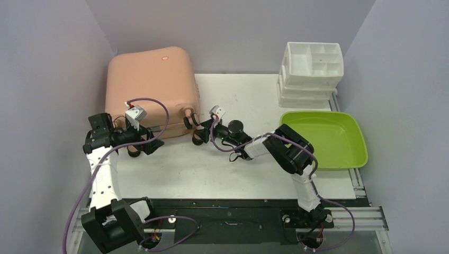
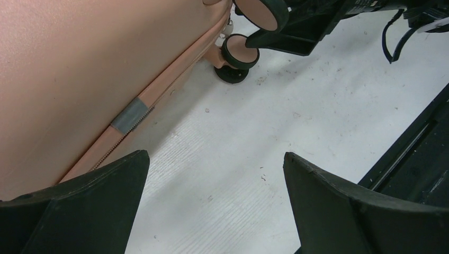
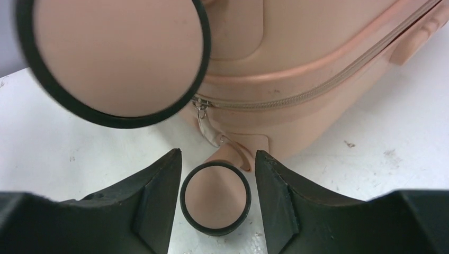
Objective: Open, take out, and arrange the luggage
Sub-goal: Adjust the luggage at the center of the board, then unzip the luggage at the center of the board.
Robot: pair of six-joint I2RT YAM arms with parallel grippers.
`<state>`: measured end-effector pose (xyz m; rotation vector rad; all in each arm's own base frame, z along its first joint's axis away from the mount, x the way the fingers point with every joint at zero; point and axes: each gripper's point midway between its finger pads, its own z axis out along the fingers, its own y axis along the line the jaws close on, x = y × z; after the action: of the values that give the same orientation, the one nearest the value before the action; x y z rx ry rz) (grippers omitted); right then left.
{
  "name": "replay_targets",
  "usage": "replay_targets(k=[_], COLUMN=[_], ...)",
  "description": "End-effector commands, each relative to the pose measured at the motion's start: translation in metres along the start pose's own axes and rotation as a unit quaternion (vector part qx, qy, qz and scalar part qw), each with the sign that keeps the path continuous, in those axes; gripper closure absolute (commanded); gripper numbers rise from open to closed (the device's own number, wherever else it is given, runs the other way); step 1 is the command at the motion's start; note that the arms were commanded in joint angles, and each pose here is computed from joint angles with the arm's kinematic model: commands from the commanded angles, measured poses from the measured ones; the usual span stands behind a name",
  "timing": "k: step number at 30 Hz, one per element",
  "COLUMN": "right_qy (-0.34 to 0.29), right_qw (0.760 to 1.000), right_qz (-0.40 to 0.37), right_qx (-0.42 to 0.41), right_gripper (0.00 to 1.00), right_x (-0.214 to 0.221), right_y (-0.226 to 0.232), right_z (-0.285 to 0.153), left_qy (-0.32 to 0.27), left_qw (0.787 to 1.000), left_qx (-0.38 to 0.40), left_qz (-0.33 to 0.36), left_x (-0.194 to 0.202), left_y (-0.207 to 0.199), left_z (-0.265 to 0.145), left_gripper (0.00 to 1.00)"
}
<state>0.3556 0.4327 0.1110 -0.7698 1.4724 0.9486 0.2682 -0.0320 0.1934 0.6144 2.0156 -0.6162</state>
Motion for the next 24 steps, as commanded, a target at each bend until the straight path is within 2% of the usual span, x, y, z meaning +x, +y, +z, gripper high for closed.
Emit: replay_targets(k=[1,11,19,24], right_qy=[-0.058,-0.053,-0.015,-0.011], right_qw=[0.998,0.999,0.998,0.997], right_qz=[0.006,0.007,-0.004,0.002], right_qx=[-0.009,-0.003,0.053,0.070], right_gripper=[0.52,0.58,0.63,0.78], right_x=[-0.029,-0.030,-0.019,-0.024], right_y=[0.006,0.017,0.008,0.004], right_z=[0.018,0.039,0.053,0.055], left_qy=[0.003,-0.002,-0.006,-0.009], left_qw=[1.000,1.000,1.000,1.000], left_qx=[0.020,0.005,0.002,0.000], left_qz=[0.006,0.007,0.005,0.005], left_x=[-0.005,-0.007,-0.010,-0.013], left_y=[-0.009,-0.008,-0.011,-0.013], left_z=[-0.009,-0.014,-0.017,-0.018], left_gripper=[0.04,0.04,0.04,0.04])
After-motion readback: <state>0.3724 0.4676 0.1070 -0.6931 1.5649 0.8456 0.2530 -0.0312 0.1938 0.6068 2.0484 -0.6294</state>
